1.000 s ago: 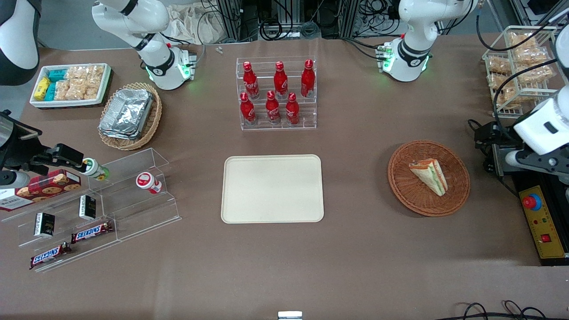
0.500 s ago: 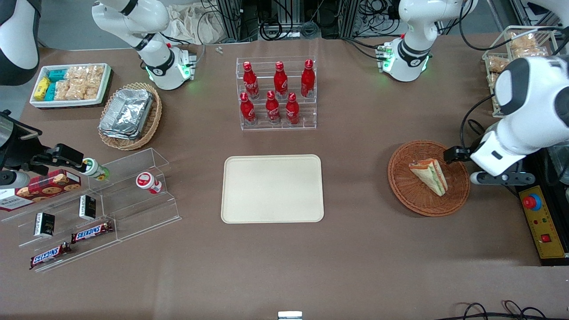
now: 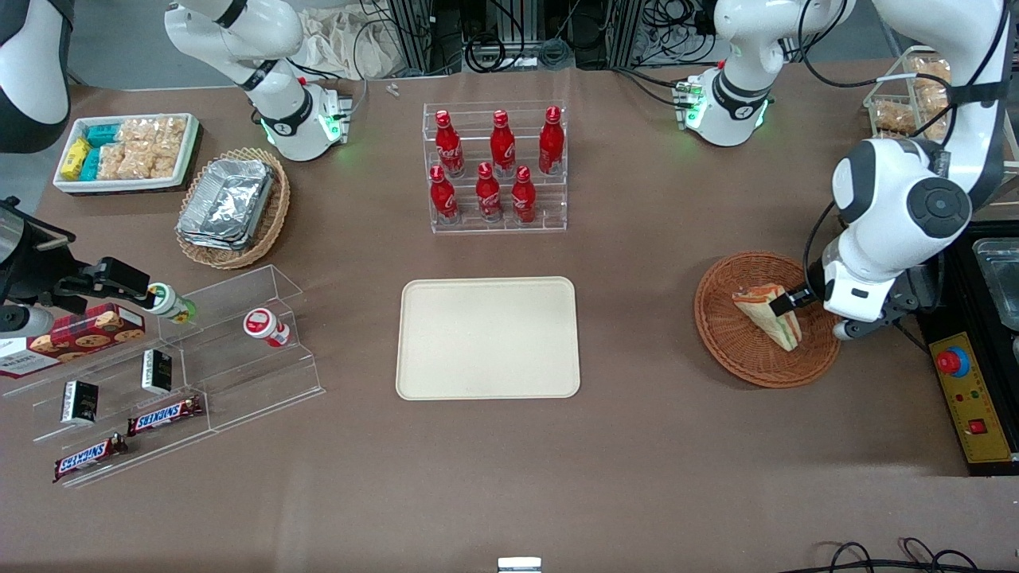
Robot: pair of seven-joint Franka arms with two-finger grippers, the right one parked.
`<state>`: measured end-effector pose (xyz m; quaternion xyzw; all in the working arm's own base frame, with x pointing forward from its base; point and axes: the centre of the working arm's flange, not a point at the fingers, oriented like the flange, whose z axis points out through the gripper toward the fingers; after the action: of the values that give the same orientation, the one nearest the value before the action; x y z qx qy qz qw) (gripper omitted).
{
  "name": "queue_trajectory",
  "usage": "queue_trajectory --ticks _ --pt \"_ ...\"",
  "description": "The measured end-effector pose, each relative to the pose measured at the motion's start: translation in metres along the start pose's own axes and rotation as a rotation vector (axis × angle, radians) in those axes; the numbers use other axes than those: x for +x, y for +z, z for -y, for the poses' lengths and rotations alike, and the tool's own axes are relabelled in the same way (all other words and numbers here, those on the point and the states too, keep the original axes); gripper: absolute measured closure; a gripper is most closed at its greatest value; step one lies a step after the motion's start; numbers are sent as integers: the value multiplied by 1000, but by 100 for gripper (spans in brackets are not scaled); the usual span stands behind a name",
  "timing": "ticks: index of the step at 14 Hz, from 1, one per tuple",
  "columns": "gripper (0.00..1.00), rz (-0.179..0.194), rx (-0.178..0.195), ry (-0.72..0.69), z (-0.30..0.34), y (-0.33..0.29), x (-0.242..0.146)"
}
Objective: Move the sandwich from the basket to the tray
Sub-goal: 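Lower the left gripper and close it on the sandwich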
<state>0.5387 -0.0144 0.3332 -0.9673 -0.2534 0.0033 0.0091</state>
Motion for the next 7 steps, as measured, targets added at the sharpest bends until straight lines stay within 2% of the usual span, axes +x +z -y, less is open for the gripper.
queue_trajectory --ticks 3,7 --pt "0 32 17 -113 13 20 -2" --pt "0 41 15 -262 14 46 -4"
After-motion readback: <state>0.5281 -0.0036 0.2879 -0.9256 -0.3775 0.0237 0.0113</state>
